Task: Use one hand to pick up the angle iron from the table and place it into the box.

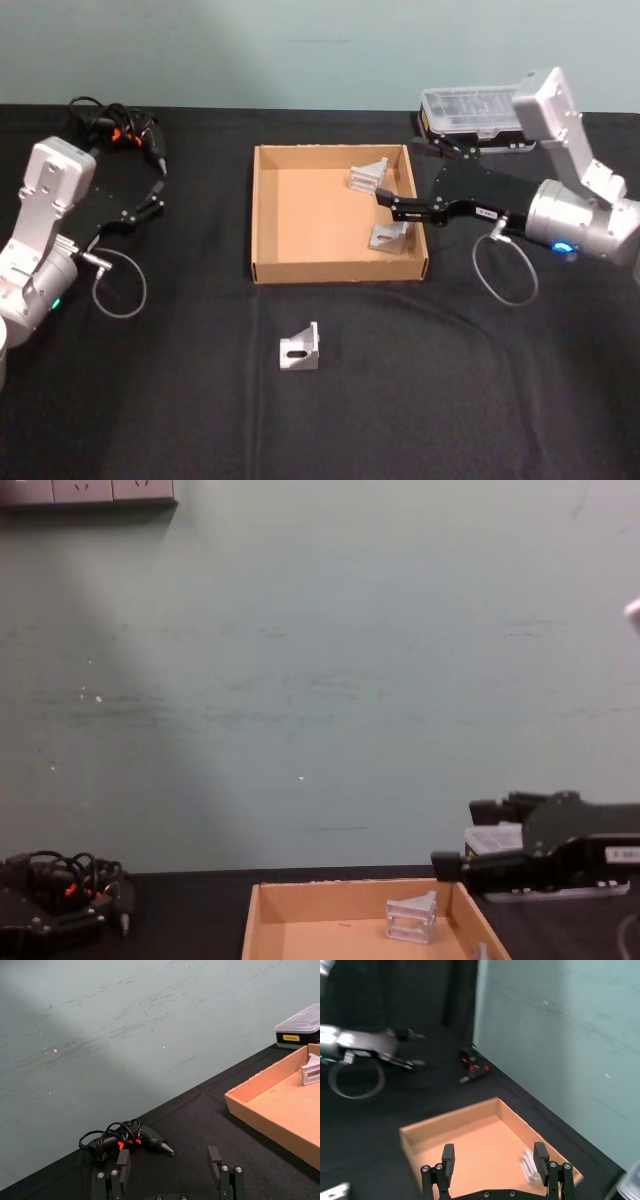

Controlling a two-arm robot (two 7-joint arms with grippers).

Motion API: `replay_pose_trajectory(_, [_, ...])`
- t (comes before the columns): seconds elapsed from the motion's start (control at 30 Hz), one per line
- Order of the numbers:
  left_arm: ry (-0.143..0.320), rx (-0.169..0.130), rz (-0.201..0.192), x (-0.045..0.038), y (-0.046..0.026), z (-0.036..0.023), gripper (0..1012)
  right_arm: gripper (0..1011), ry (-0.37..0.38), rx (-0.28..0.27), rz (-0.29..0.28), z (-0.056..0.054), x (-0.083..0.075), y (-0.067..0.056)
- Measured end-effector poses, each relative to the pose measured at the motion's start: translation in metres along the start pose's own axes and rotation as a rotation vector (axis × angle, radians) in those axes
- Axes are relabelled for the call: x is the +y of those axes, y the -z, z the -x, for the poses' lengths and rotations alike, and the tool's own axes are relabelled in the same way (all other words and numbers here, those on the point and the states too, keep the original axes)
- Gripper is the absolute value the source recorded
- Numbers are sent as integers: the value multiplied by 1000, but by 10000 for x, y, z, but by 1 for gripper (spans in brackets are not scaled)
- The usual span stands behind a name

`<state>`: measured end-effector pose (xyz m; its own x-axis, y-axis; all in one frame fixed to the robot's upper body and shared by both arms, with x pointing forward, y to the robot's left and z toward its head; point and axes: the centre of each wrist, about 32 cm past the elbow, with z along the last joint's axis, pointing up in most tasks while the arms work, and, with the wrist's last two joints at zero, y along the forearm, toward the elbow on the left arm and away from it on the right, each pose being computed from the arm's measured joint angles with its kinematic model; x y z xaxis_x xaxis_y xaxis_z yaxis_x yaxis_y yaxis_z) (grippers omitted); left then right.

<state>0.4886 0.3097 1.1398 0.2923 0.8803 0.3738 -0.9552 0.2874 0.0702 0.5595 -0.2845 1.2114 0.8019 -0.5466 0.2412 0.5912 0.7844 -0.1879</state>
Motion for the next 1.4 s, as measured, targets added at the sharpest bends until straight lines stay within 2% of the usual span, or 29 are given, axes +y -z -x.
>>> replay_pose_trajectory(0.03, [0,0,0,0,0,0,1000,1004,-36,-3,-22,1,-59,-63])
replay_pose_trajectory(0.1, [0,0,0,0,0,0,1000,1004,-48,-3,-28,5,-79,-83])
replay_pose_trajectory(0.17, [0,0,0,0,0,0,1000,1004,-93,-7,-48,26,-157,-151])
replay_pose_trajectory(0.37, [0,0,0,0,0,0,1000,1004,-165,-8,-60,98,-278,-220])
replay_pose_trajectory(0.53, [0,0,0,0,0,0,1000,1004,-226,-7,-47,193,-331,-225])
replay_pose_trajectory(0.8, [0,0,0,0,0,0,1000,1004,-322,21,14,389,-330,-88])
replay_pose_trajectory(1.03, [0,0,0,0,0,0,1000,1004,-386,39,70,543,-262,74])
replay_pose_trajectory(1.4, [0,0,0,0,0,0,1000,1004,-411,20,131,670,-95,239])
